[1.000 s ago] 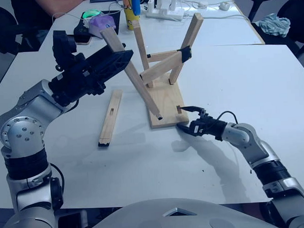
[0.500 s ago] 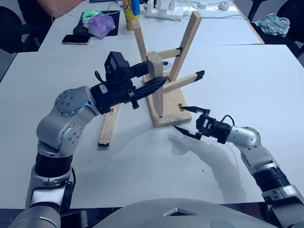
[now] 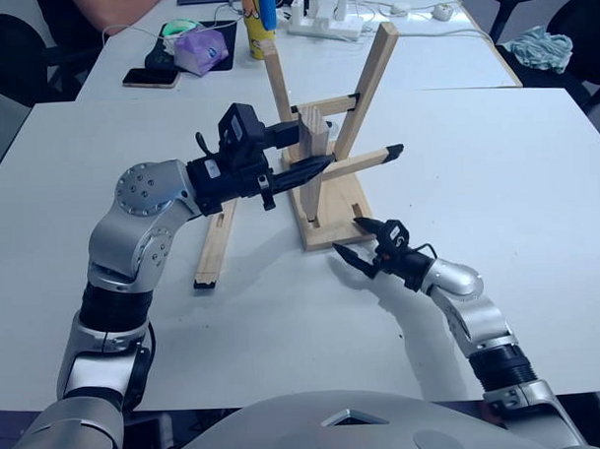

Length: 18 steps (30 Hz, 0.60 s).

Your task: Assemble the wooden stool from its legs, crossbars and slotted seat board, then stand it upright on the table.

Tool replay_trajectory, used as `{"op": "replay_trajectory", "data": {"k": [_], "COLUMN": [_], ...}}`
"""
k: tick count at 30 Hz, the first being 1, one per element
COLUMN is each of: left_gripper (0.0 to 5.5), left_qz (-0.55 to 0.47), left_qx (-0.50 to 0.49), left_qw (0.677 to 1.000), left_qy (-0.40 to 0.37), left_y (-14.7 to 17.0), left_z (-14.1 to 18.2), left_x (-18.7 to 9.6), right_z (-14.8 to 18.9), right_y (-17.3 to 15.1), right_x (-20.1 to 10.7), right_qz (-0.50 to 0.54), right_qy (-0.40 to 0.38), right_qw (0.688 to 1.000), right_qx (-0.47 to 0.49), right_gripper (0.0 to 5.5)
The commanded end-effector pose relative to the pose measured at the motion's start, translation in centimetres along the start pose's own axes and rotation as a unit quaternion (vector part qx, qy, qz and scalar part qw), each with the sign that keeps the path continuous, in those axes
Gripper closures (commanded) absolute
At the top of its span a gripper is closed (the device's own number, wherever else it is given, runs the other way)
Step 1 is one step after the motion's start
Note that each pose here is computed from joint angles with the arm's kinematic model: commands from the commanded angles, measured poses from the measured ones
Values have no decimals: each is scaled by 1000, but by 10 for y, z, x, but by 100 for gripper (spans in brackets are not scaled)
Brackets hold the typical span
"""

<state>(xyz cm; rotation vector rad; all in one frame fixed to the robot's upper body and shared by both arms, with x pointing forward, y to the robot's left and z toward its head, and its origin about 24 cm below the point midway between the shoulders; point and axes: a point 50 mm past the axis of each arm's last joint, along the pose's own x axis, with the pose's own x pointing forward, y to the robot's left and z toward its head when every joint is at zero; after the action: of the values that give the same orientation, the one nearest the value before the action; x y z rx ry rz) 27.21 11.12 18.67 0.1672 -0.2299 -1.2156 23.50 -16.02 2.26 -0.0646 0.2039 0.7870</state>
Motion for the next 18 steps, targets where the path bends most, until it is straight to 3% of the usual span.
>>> {"op": "replay_trajectory", "data": {"k": [1, 11, 18], "left_gripper": [347, 347, 347], "left_qz": [-3, 5, 8], "left_qx": [4, -5, -28], "left_qw": [1000, 1000, 1000], "left_qy": [2, 6, -7], "left_y": [0, -1, -3], "left_z": [-7, -20, -23], "left_x": [2, 0, 2], "right_z": [0, 6, -18], "right_y": [0, 6, 11], "right_x": [2, 8, 11], "right_qz": [-8, -4, -14], "right_qy": [1, -4, 87], "right_qw": [999, 998, 995], "right_qx": [42, 60, 42], "right_gripper": [212, 363, 464]}}
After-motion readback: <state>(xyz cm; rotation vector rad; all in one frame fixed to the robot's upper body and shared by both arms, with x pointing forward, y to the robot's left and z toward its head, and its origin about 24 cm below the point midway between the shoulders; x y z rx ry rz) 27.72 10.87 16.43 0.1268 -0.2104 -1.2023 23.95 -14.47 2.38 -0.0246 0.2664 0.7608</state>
